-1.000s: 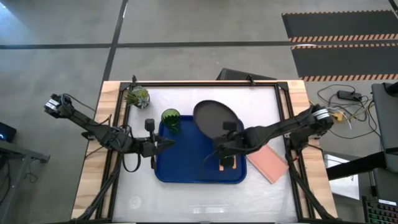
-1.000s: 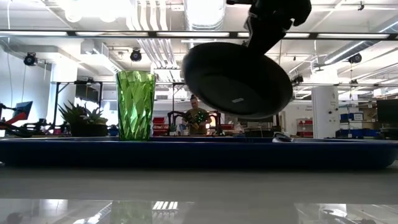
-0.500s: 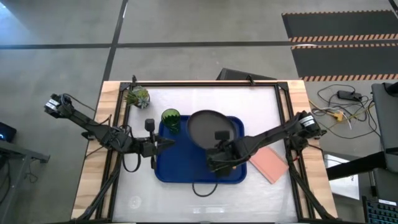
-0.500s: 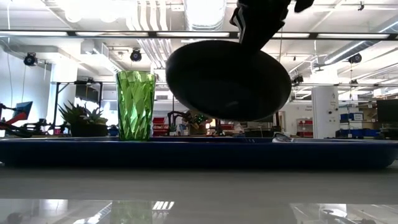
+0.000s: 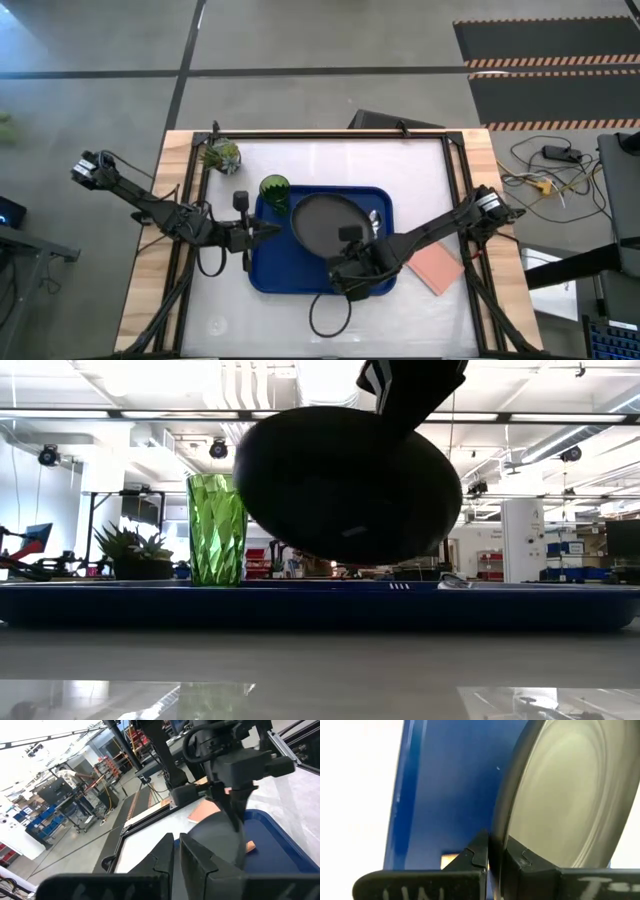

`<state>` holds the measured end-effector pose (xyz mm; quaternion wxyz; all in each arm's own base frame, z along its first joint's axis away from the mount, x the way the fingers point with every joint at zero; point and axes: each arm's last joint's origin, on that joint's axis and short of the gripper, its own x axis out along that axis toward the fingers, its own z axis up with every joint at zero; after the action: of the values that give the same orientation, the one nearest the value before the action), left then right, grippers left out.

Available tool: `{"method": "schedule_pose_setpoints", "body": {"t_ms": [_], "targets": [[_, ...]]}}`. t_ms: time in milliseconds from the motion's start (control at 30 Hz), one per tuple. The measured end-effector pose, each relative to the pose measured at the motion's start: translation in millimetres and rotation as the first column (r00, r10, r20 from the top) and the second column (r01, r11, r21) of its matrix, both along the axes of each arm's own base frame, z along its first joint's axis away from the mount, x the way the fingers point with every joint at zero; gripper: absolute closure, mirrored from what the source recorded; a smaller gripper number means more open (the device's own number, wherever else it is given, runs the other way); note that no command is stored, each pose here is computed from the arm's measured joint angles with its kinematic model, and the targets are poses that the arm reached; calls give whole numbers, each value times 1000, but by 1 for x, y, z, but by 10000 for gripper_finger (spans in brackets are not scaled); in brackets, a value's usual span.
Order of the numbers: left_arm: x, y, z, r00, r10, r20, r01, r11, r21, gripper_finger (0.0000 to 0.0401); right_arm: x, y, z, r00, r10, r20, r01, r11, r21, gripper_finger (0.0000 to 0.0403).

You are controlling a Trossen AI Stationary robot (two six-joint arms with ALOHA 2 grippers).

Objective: Pick and place plate/cup/fork/spoon on tray
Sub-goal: Put the black plate on the blue tray

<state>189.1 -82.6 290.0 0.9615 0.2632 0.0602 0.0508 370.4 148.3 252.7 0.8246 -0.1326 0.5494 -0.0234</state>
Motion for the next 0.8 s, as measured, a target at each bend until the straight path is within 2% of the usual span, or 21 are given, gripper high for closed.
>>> {"method": "schedule_pose_setpoints", "body": {"t_ms": [267,800], "targets": [[0,0,0,1000,0,1,0,1000,-1,390,9,7,-10,998,67,9,-67,997,37,392],[0,0,0,1000,0,0,0,1000,-1,390,18,12,-6,985,142,99,-148,987,61,392]]}}
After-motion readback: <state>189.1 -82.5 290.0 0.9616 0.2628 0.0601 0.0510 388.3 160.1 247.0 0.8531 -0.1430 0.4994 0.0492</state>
